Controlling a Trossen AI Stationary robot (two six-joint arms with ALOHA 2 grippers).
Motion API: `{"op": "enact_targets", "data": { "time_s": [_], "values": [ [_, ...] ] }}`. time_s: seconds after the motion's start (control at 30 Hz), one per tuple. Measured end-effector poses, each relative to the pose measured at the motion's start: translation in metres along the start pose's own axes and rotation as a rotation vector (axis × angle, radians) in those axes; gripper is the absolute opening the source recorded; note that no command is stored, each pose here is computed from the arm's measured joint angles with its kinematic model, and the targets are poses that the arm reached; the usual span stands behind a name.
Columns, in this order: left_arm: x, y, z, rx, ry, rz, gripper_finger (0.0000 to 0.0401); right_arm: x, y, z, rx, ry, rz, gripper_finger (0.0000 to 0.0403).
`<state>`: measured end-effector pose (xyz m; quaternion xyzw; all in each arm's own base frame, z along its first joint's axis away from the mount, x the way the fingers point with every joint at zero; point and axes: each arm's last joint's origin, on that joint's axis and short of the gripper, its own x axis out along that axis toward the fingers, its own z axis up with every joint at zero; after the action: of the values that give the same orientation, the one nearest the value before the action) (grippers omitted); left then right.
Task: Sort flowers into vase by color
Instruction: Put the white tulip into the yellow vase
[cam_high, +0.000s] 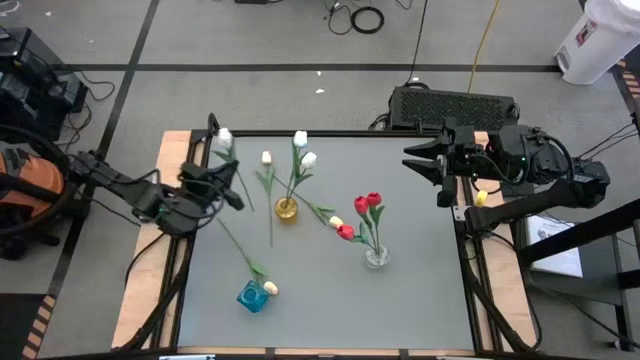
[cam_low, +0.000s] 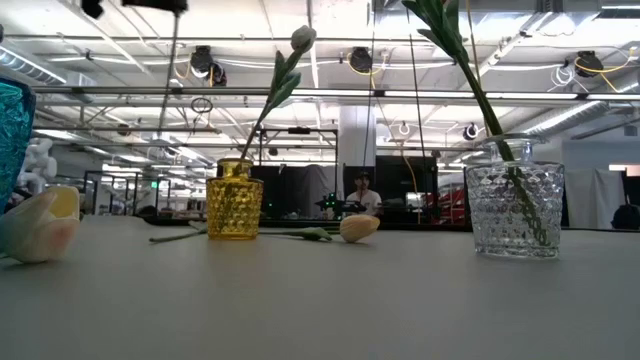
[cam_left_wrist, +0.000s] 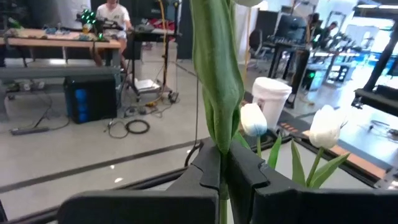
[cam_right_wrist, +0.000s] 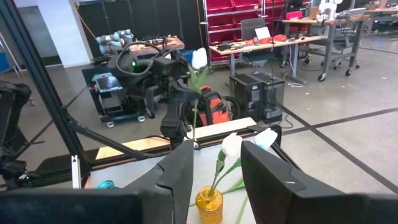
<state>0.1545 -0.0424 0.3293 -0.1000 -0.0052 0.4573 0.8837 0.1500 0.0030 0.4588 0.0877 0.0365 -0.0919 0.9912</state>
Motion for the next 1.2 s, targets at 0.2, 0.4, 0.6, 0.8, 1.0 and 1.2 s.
{"op": "enact_targets", "data": {
  "time_s": [0.2, 0.4, 0.6, 0.8, 1.0, 1.2],
  "values": [
    [0.021, -0.021, -0.004, 0.01, 0.021, -0.012, 0.0008, 0.0, 0.0, 0.0, 0.0, 0.002, 0.006, 0.0125],
    [0.038, -0.029, 0.015, 0.0, -0.035, -0.109, 0.0008, 0.0, 0.0, -0.002, -0.001, 0.023, 0.004, 0.0125],
    [0.049, -0.027, 0.027, 0.007, -0.091, -0.155, 0.0008, 0.0, -0.001, -0.005, -0.006, 0.051, -0.001, 0.0125],
    [0.064, -0.031, 0.02, 0.022, -0.062, -0.193, 0.0008, 0.0, -0.001, -0.006, -0.007, 0.059, -0.002, 0.0125],
    [0.075, -0.037, 0.009, 0.013, -0.024, -0.214, 0.0008, 0.0, -0.001, -0.006, -0.007, 0.059, -0.002, 0.0125],
    [0.079, -0.042, 0.003, 0.037, -0.005, -0.21, 0.0008, 0.0, -0.001, -0.006, -0.008, 0.059, -0.002, 0.0125]
  ]
}}
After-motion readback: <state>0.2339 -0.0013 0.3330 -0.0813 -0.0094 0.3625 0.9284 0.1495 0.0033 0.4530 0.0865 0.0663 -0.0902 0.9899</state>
